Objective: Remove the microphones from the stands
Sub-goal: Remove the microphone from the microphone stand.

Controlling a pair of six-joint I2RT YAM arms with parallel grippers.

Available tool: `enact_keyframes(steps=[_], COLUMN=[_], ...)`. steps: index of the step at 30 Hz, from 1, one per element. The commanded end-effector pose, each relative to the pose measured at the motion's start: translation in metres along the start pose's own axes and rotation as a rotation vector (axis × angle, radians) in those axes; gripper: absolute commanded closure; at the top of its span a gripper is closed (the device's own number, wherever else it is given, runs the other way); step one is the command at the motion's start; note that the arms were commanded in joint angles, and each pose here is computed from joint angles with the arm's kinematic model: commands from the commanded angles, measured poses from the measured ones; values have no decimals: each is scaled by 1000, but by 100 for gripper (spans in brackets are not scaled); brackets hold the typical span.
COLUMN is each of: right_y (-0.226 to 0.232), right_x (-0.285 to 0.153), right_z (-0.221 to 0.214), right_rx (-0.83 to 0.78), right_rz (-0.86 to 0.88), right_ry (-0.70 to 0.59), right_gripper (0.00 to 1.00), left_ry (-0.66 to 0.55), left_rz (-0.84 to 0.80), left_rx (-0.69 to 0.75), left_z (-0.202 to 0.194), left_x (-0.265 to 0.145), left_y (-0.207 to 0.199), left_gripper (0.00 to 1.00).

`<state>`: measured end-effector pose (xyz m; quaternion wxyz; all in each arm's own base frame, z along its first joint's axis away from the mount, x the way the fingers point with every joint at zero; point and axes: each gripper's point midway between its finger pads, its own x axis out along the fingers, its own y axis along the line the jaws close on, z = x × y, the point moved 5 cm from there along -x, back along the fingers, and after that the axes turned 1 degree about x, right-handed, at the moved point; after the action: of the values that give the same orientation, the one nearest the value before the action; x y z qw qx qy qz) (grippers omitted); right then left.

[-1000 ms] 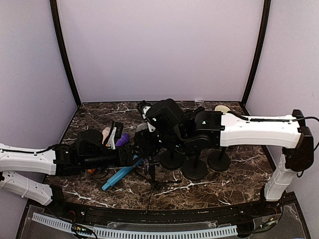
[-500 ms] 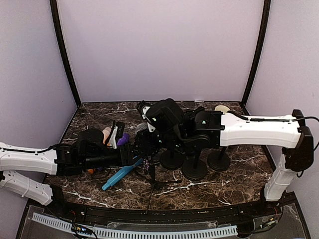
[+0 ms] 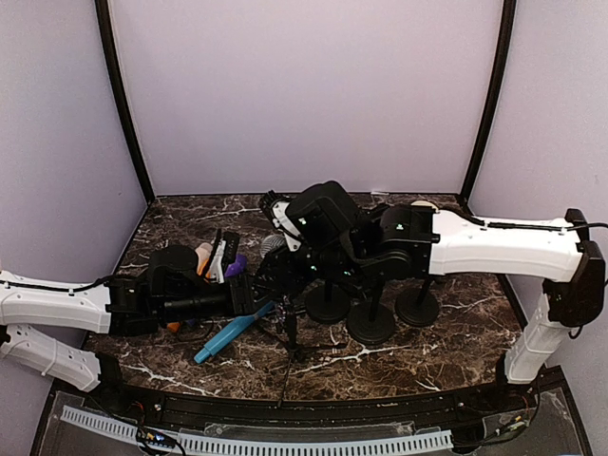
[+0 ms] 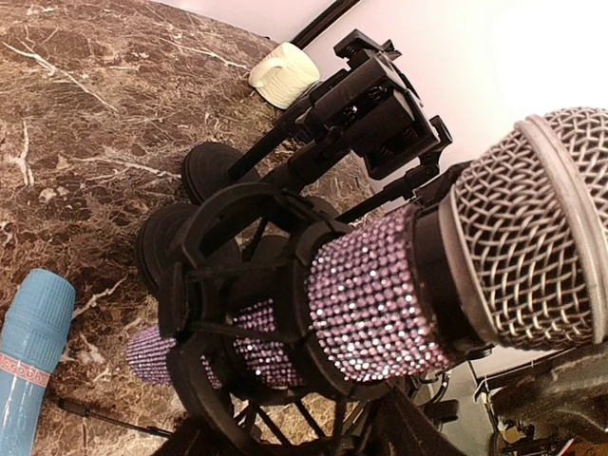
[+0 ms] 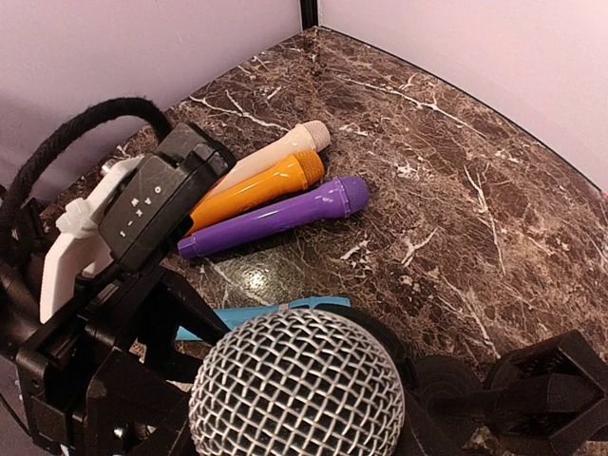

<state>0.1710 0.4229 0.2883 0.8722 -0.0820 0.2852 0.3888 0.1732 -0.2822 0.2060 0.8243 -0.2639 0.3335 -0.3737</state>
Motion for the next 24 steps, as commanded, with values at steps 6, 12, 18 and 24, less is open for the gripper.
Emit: enact_keyframes(steps=[6,12,18,24], right_y=[-1,1,-4,-8], right_x=[-76,-84,-96,-113], right_z=[80,84,93,106], right_rx=[59,37,49,70], right_rz=[103,125,109,104], right_ry=[-290,-315,-345,-393], right_gripper=[80,79,79,79], left_ry=[22,21,20,11], left_rz=[123,131,132,129], left_rx=[-14,-22,-21,-10], left_z=[-10,-11,-12,-8], left_x=[0,0,-1,-1], left_y=[26,29,29,26], left_gripper=[48,49,50,50])
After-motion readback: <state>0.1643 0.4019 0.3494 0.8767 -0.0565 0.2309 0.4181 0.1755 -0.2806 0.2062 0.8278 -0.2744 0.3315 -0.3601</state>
